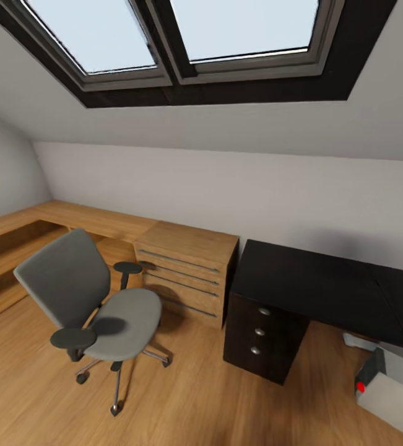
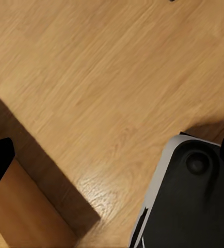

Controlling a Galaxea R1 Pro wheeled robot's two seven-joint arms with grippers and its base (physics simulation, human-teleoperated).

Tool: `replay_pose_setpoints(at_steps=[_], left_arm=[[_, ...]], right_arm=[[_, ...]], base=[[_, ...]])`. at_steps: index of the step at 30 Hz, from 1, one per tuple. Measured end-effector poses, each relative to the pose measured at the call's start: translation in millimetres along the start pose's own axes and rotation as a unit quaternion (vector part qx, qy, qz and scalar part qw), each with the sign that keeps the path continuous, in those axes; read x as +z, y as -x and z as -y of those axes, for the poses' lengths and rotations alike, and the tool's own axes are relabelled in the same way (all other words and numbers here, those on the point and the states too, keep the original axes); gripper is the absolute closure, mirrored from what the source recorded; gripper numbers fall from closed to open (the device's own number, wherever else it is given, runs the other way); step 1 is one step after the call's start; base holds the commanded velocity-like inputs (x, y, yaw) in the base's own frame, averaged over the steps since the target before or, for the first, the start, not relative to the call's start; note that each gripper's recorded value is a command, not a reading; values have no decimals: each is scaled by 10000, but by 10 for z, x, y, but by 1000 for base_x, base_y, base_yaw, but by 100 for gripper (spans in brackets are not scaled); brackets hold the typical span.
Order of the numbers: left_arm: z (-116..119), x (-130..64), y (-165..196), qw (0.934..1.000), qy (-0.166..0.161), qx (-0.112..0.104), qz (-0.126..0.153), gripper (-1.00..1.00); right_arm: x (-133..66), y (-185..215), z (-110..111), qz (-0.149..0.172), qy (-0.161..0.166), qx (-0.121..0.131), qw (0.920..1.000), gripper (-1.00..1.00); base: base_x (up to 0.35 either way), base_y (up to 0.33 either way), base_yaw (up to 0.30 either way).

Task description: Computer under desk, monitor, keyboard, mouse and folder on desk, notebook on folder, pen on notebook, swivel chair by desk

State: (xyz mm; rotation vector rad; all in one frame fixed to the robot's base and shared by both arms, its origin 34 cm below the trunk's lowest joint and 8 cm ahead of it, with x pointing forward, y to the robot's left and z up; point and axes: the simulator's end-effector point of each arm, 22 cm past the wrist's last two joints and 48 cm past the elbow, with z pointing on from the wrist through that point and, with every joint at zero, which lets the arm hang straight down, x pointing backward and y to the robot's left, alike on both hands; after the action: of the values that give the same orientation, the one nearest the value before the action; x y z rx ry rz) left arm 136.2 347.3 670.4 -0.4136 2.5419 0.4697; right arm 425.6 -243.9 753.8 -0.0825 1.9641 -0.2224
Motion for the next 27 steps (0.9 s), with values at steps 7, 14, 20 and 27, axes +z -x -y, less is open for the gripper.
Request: replay_pose_setpoints(at_steps=[7, 14, 20, 27], left_arm=[[-3, -2, -6, 10000, 4, 2, -10, -100], [-4, -2, -7, 10000, 4, 4, -12, -100], [-3, -1, -5, 10000, 3, 2, -10, -100], [1, 3, 6, 10000, -1, -7, 9, -100]], right_arm=[[-20, 11, -42, 71, 154, -76, 9998, -100], [-29, 27, -85, 98, 188, -48, 9998, -100], [-27, 36, -115, 98, 213, -18, 9997, -100], [-22, 49, -107, 111, 187, -7, 9998, -100]], base=[[-6, 0, 101], [0, 0, 3], [0, 0, 147], [0, 0, 249]])
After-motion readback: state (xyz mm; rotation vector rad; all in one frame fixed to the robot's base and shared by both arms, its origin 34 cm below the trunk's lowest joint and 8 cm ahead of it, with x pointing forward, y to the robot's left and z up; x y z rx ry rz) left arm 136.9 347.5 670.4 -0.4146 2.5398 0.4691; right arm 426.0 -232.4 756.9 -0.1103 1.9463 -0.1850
